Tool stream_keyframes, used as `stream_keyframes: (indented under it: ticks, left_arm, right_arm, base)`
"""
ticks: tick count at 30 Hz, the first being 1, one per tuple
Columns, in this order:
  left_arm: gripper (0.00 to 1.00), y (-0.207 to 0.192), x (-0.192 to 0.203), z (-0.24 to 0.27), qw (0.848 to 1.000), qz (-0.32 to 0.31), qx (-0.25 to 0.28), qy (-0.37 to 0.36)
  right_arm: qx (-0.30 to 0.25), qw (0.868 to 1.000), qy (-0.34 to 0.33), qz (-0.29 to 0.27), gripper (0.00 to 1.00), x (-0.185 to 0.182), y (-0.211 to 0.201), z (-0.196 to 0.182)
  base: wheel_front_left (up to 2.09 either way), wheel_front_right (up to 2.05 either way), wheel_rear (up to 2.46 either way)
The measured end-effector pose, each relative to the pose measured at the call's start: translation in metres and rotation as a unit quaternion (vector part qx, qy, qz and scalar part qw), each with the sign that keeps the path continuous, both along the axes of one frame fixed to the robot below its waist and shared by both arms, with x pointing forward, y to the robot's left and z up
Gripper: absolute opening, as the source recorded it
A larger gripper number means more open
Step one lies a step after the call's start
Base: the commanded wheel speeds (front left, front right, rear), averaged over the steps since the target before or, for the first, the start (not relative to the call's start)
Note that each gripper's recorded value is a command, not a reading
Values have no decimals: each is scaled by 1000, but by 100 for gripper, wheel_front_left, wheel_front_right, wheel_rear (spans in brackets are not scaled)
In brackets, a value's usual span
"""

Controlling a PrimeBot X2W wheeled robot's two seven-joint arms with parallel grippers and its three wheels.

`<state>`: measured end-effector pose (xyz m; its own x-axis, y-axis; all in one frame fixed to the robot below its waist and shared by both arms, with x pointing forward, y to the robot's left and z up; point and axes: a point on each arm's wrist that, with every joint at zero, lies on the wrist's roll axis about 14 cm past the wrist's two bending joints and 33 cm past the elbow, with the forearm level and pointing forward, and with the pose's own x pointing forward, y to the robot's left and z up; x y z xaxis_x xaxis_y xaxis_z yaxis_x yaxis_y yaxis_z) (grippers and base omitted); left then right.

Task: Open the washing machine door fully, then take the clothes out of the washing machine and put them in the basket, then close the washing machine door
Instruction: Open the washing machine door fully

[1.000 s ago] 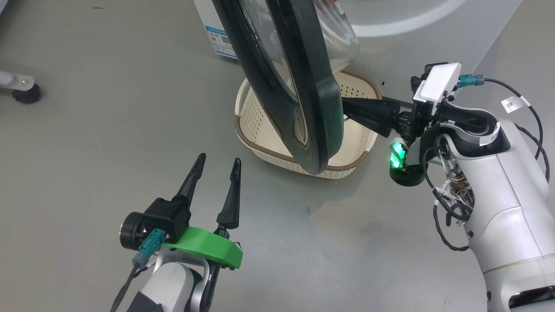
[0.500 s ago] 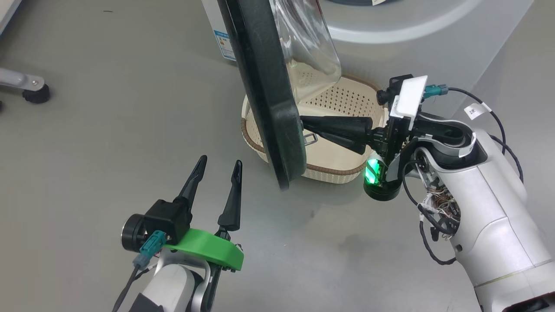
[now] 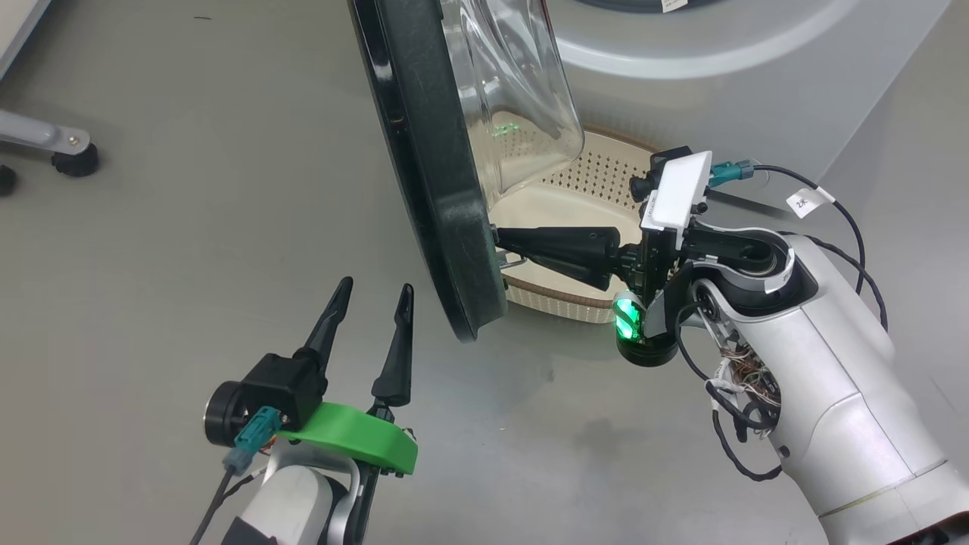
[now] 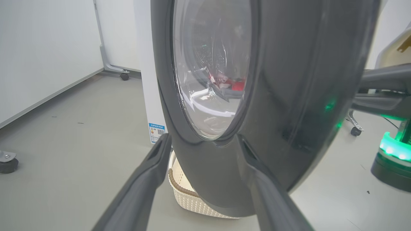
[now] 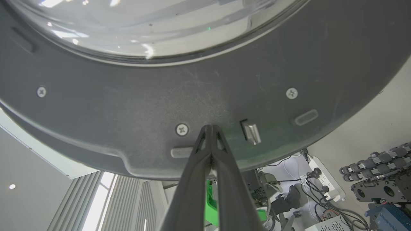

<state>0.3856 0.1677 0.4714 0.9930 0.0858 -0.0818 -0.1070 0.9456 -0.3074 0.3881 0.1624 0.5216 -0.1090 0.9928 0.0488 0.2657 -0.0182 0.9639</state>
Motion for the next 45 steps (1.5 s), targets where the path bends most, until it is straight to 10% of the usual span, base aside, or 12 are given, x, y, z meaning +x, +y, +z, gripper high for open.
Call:
stream_keyframes:
  ticks: [10,15,25,45]
  left_arm:
    - [100,10,3,8,1000,14,2,-13]
    - [100,10,5,13,1000,12,5,-22]
    - [100,7,7,18,999,9,8,-32]
    - [100,-22,15,27,998,-32,14,-50]
  right_arm:
    - [-21,996,-48,-73,0,17,-10,8]
    - [-67,973,-162,-152,0,43,-40,3]
    - [-210,862,-396,-239,0,67,-121,-15]
    - [-295,653,-542,-439,0,54,-242,6]
  base:
    - [0,0,0]
    - [0,0,0]
    - [0,0,0]
    - [0,0,0]
